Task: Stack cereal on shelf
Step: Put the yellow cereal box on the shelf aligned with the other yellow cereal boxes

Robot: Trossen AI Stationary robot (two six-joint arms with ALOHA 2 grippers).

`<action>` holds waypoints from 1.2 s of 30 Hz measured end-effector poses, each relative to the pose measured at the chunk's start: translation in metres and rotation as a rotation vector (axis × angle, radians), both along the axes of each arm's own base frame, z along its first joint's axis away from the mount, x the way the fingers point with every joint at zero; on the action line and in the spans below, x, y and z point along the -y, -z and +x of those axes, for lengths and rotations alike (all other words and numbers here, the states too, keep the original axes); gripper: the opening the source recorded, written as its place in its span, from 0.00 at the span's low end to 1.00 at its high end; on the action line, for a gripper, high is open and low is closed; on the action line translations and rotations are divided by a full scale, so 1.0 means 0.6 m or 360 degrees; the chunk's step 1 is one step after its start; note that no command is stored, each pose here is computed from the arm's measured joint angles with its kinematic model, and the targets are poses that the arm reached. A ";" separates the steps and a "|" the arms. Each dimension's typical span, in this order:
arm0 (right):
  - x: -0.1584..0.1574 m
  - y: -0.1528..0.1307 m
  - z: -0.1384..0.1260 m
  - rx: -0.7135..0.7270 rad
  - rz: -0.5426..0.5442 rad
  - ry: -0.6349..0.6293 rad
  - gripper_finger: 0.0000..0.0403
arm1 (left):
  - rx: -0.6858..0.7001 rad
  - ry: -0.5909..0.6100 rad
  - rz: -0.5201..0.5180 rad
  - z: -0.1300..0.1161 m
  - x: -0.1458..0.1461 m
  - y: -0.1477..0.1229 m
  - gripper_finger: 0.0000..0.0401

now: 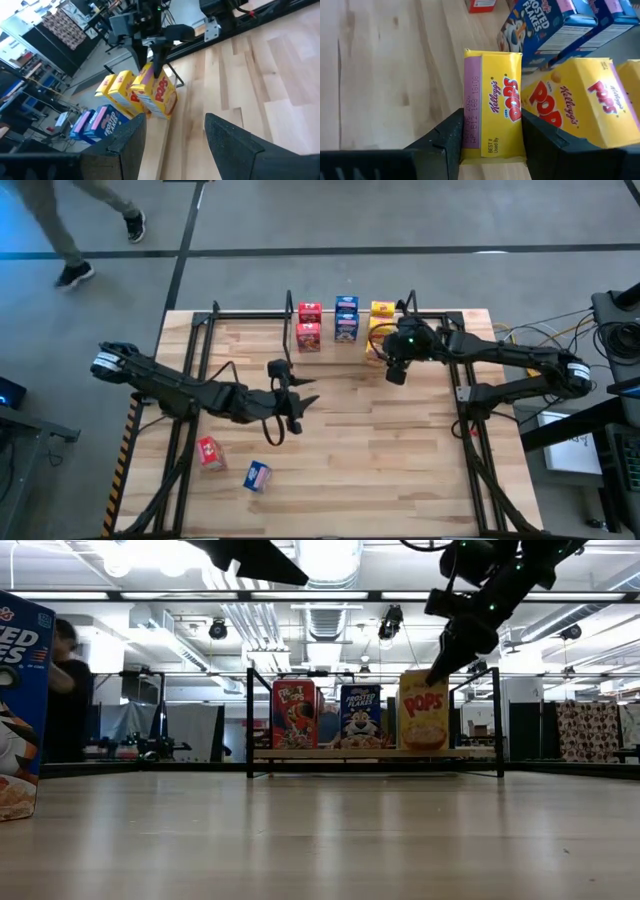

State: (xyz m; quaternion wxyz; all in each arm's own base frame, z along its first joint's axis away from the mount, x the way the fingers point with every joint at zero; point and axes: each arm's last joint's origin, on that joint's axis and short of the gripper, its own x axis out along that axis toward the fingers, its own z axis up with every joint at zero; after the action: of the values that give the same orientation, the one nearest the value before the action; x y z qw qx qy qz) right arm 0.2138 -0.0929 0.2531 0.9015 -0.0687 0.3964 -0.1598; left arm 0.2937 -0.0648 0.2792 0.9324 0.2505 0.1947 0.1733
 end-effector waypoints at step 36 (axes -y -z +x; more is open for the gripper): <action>0.018 -0.026 -0.011 0.0052 -0.0093 0.0051 0.62 | -0.0039 0.0015 0.0005 0.013 -0.052 0.001 0.46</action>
State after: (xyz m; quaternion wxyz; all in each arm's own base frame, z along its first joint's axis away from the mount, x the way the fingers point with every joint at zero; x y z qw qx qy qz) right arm 0.2073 -0.1037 0.2685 0.9028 -0.0860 0.3778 -0.1868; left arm 0.3012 -0.0334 0.2786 0.9303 0.2549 0.2046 0.1662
